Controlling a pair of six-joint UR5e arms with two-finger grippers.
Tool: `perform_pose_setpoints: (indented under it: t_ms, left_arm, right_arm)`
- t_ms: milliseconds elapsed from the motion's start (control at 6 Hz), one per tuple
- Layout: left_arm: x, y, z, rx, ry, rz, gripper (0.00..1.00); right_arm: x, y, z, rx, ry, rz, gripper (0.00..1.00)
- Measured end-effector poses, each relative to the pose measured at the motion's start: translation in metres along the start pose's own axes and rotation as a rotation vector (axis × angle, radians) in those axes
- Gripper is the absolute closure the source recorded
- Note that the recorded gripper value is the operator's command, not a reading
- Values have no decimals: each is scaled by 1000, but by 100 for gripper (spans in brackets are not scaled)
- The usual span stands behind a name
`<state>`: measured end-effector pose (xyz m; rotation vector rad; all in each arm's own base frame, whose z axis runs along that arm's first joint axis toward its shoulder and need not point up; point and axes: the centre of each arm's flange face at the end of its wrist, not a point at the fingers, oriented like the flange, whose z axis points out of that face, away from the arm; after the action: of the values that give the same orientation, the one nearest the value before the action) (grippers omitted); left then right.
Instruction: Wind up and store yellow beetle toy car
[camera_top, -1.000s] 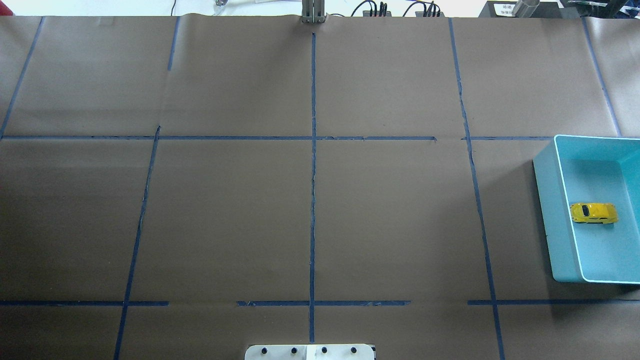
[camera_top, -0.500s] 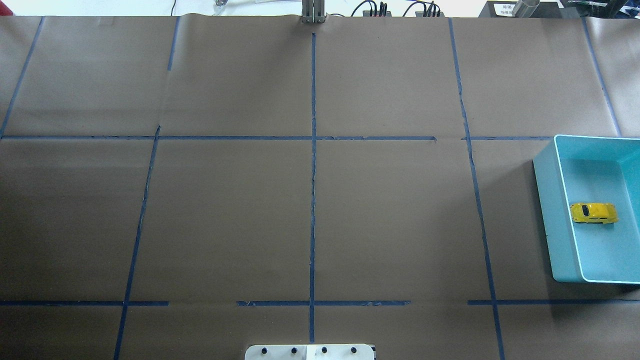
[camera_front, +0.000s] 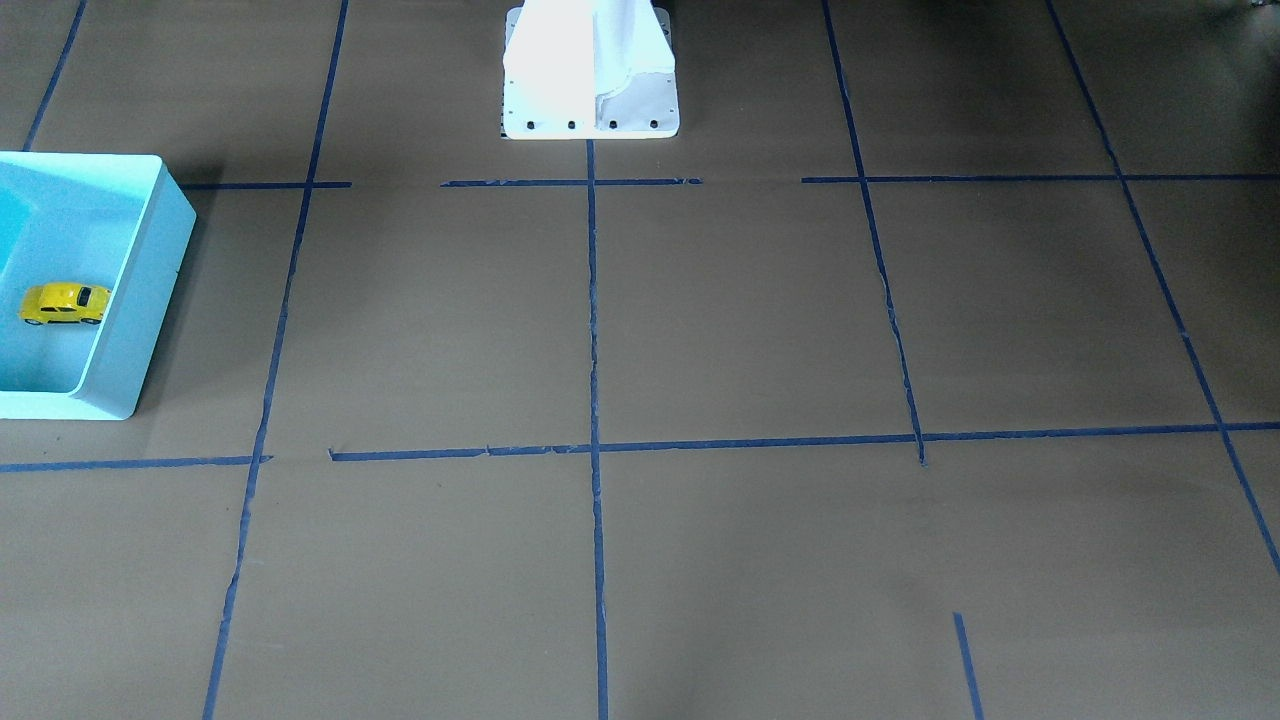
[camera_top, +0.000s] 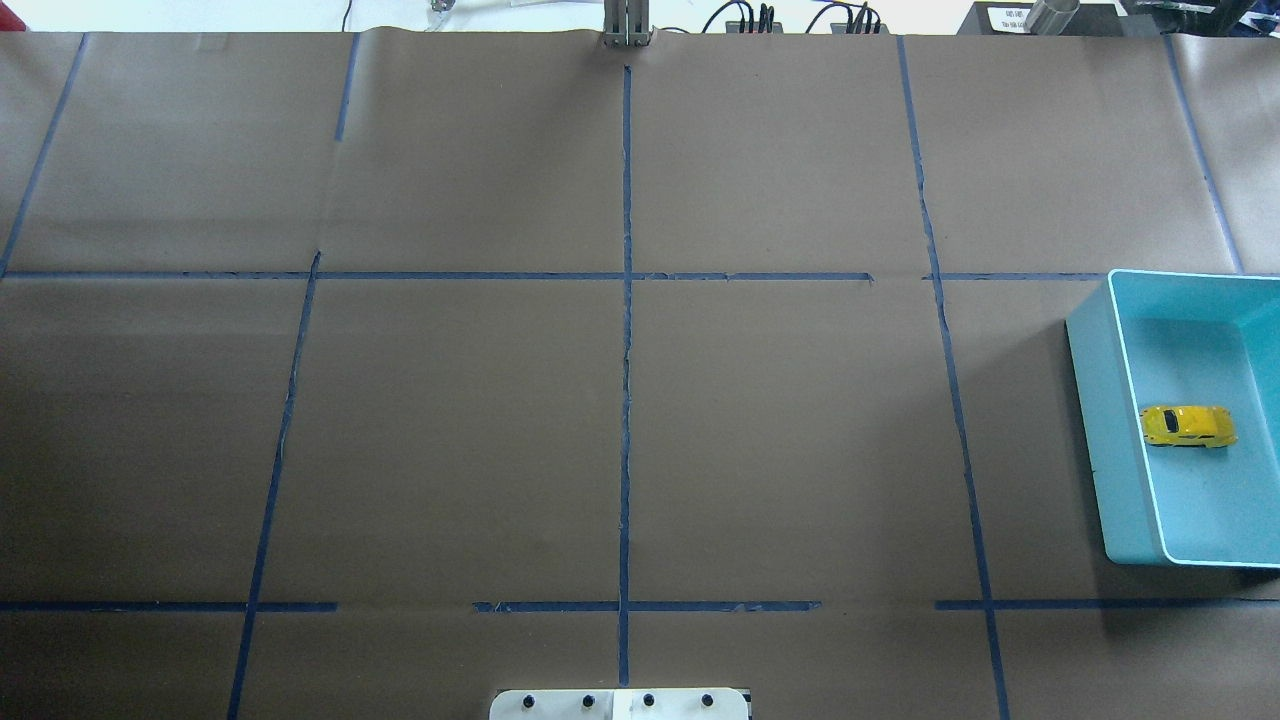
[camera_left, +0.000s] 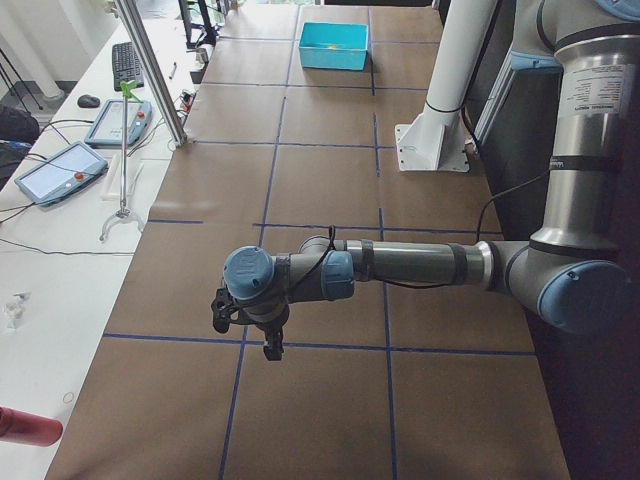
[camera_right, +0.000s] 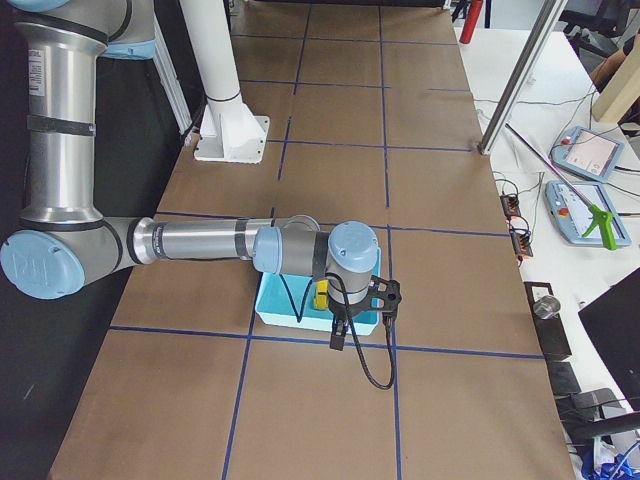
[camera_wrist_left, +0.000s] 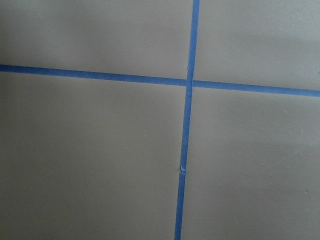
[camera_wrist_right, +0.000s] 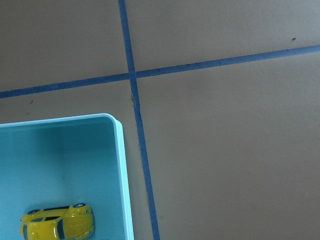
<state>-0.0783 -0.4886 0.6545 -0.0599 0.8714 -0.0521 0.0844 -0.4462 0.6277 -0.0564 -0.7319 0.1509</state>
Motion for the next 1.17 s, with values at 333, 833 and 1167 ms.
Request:
perform_pose_setpoints:
  t_ms: [333,833,1167]
  left_arm:
    - [0,0,0,-1,0,0,0]
    - [0,0,1,-2,0,0,0]
    - [-1,0,1,-2,-1,0,0]
  right_arm:
    - [-3,-2,-2,4,-3,-4,0]
    - [-5,-3,-4,9,-5,-10,0]
    - [-6,-3,-5,11,-6,-12,0]
